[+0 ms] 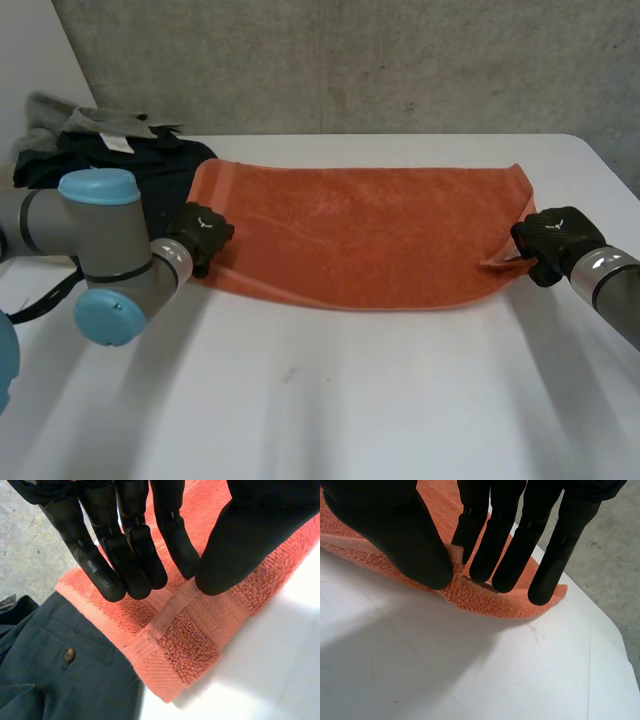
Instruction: Fold the laundry.
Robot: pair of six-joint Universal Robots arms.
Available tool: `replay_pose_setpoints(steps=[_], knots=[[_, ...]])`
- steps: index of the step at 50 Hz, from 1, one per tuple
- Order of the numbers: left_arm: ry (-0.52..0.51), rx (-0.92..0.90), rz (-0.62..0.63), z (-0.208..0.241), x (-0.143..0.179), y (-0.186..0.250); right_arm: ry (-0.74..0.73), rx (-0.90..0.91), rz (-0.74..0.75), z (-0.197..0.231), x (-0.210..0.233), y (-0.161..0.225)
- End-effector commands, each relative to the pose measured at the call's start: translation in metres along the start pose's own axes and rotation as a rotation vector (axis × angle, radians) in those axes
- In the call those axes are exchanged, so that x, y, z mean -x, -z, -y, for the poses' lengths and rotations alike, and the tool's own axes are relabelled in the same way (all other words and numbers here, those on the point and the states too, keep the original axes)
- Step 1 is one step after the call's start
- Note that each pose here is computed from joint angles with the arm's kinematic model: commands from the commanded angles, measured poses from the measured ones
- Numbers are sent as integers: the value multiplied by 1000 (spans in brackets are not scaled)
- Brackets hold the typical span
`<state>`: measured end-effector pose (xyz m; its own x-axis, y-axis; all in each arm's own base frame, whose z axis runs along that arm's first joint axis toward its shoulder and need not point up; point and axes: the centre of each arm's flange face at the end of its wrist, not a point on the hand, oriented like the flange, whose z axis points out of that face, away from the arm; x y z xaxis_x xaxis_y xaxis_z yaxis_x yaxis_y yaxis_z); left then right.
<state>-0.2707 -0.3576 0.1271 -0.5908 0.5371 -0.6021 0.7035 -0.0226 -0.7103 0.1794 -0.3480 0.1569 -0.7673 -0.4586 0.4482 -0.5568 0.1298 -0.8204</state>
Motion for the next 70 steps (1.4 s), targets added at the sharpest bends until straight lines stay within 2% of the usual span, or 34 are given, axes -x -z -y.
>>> replay_pose_setpoints(steps=[1, 4, 9, 16, 22, 27, 33, 40, 47, 51, 56, 59, 63, 70], knots=[[44, 51, -37, 9, 4, 29, 32, 48, 50, 3, 1, 12], [65, 55, -40, 12, 6, 38, 80, 138, 114, -1, 2, 24], [73, 60, -40, 9, 4, 40, 155, 170, 142, 7, -5, 29], [78, 74, -38, 1, 5, 34, 197, 55, 99, 30, -13, 20], [84, 77, -23, -1, 10, 33, 258, -66, 166, 46, -7, 12], [92, 68, 3, -2, 19, 30, 468, -165, 262, 44, 0, -1], [104, 57, 12, -1, 24, 29, 677, -98, 349, 27, 4, -14], [133, 40, 27, 3, 29, 26, 749, -62, 435, 8, 13, -29], [153, 40, 27, 5, 32, 27, 747, -65, 425, -3, 17, -39], [160, 43, 19, 8, 31, 32, 734, -66, 339, 0, 8, -46], [165, 68, -8, 14, 30, 50, 447, 17, 201, 9, -23, -32], [164, 88, -22, 16, 30, 65, 366, 45, 150, 10, -51, -13], [167, 131, -39, 15, 28, 85, 328, 166, 187, -10, -61, 7], [152, 331, -165, -3, 10, 129, 397, 479, 321, -36, -79, 51]])
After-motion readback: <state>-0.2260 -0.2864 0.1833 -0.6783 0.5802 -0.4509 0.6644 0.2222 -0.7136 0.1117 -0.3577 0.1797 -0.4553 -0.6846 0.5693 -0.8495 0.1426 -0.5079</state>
